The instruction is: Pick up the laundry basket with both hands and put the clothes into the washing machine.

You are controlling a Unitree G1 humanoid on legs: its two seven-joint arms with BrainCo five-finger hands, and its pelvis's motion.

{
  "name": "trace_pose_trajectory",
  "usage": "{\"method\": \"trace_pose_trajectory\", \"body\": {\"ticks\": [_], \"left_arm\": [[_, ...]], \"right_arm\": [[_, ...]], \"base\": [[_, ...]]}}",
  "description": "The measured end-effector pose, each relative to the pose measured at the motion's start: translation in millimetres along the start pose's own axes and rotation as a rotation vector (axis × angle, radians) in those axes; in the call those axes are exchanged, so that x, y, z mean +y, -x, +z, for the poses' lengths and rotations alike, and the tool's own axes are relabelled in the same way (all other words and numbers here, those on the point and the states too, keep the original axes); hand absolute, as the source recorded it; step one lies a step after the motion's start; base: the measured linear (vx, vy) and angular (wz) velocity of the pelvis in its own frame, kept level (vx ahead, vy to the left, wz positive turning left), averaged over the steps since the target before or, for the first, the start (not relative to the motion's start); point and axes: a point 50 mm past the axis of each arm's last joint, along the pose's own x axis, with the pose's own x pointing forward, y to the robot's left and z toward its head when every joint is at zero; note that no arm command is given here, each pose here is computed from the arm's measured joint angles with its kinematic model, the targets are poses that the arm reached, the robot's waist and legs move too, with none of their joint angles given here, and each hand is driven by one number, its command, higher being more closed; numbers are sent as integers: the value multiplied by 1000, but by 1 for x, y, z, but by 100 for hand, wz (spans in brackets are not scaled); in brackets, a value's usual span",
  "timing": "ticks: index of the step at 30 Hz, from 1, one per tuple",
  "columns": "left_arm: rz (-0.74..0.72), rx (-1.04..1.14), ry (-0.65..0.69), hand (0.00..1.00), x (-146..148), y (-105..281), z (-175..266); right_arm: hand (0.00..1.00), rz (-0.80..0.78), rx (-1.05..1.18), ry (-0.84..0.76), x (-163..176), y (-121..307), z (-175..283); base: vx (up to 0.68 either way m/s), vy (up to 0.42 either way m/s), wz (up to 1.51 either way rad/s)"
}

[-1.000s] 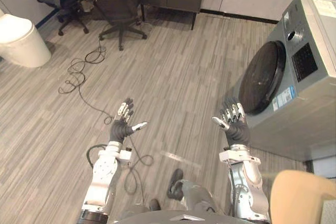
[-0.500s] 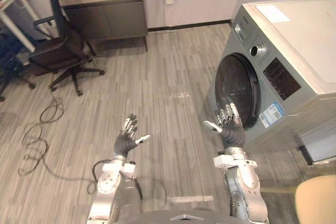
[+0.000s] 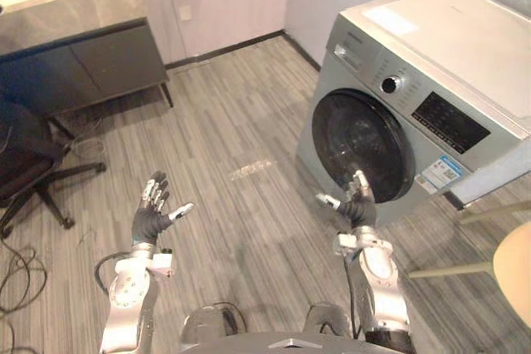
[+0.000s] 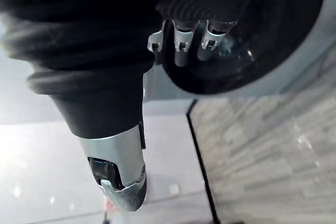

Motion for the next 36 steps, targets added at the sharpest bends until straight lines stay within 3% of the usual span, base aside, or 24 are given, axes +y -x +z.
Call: {"method": "trace_pose_trajectory", "body": {"ticks": [7,11,16,22,29,36], "left_arm": [[-15,64,48,0,-12,-10,-18],[-114,71,118,0,-45,-13,-21],[-102,147,124,0,-42,-5,-37],[-128,187,141,0,-47,3,-45],[-155,189,128,0,-44,3,-44],[-254,118,128,0,-59,-9,-27]], "right_arm": [[0,-136,0,66,-30,-19,5],[0,-207,22,117,-57,-10,1],[0,-240,172,124,-69,27,-32],[0,-270,128,140,-79,20,-22],[0,-252,60,172,-82,-23,-2],[0,-224,-68,155,-68,-99,53]], "base": [[119,-160,-31],[97,-213,10],[105,-207,35],[108,-107,5],[52,132,-18],[-8,161,0]]}}
